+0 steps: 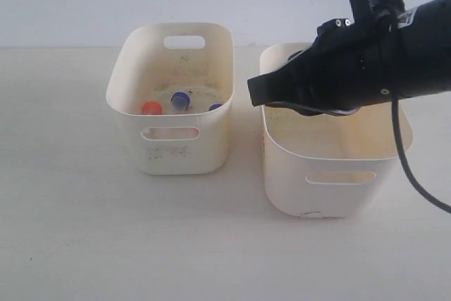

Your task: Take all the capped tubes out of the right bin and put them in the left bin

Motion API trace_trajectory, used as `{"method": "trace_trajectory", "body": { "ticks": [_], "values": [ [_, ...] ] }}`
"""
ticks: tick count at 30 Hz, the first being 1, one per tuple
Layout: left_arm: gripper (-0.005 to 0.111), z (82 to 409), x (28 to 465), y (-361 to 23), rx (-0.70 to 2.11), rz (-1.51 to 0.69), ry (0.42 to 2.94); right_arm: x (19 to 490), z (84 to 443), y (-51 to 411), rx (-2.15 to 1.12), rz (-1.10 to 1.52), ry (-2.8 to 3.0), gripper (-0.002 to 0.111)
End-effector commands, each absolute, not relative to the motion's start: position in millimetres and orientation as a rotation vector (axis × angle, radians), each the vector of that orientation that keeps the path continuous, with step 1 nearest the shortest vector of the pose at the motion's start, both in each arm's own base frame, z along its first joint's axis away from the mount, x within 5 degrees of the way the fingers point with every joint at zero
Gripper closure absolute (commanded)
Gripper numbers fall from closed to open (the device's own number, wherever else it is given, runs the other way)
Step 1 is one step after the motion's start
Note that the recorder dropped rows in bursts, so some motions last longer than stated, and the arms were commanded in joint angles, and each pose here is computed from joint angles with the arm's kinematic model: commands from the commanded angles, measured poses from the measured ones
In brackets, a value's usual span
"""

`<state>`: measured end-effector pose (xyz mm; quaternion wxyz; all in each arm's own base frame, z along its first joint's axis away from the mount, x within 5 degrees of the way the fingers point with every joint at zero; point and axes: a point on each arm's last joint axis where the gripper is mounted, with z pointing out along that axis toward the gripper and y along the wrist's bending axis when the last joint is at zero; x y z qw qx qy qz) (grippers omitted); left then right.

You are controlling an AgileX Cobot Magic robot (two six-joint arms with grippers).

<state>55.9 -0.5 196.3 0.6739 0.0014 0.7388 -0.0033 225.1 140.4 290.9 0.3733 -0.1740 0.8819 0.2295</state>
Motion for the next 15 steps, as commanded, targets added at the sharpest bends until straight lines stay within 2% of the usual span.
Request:
{"method": "trace_trajectory", "body": {
  "ticks": [1, 6, 15],
  "values": [
    [0.103, 197.4, 56.1, -1.0, 0.003, -0.019, 1.658, 211.3, 297.5, 126.5, -0.415, 0.54, 2.134, 0.108],
    [0.103, 197.4, 56.1, -1.0, 0.003, -0.019, 1.658, 173.9, 291.0, 84.9, -0.228, 0.502, 1.996, 0.108],
    [0.103, 197.4, 56.1, -1.0, 0.003, -0.019, 1.658, 108.6, 246.8, 14.5, 0.212, 0.365, 1.749, 0.108]
  ]
}}
